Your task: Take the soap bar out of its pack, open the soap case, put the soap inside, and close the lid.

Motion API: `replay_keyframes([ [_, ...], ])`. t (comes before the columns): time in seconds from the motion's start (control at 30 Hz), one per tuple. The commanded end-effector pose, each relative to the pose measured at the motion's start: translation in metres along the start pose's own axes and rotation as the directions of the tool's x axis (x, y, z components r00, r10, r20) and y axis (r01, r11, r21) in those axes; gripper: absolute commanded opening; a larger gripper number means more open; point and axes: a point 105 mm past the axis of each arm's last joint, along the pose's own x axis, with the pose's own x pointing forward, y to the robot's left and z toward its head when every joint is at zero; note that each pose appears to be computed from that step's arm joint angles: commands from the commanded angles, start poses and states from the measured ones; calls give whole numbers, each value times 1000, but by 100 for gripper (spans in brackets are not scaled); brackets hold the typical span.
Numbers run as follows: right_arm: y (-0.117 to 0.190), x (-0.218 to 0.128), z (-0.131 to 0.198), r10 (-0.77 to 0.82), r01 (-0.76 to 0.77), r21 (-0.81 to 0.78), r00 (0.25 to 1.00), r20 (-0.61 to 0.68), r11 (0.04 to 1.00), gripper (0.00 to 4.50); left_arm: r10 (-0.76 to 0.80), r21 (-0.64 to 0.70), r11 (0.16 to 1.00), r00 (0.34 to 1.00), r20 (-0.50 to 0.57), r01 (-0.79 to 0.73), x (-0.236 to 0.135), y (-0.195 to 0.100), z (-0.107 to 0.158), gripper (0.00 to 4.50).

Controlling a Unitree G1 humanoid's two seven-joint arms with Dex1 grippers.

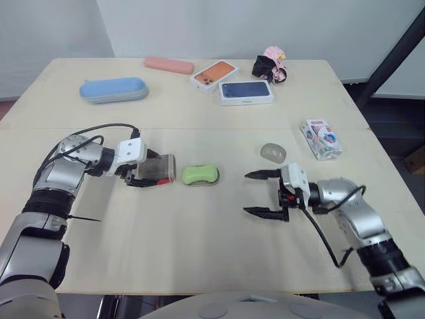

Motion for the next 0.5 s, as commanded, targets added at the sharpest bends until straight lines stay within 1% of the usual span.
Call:
replay_keyframes([
  [0.03, -13, 16, 22, 49, -53, -48, 996, -76, 997, 450, 27, 71, 997, 1000, -2, -27, -11, 1, 6, 348],
  [0.1, -16, 30, 30, 87, -94, -58, 990, -115, 994, 450, 33, 97, 995, 999, -7, -32, -12, 0, 6, 348],
  [0.23, -19, 54, 27, 130, -150, -84, 970, -207, 985, 450, 46, 134, 990, 999, -5, -45, -12, -1, 8, 348],
  [0.5, -36, 95, 20, 93, -136, -132, 953, -289, 982, 450, 57, 149, 987, 998, 13, -59, -10, -3, 13, 348],
])
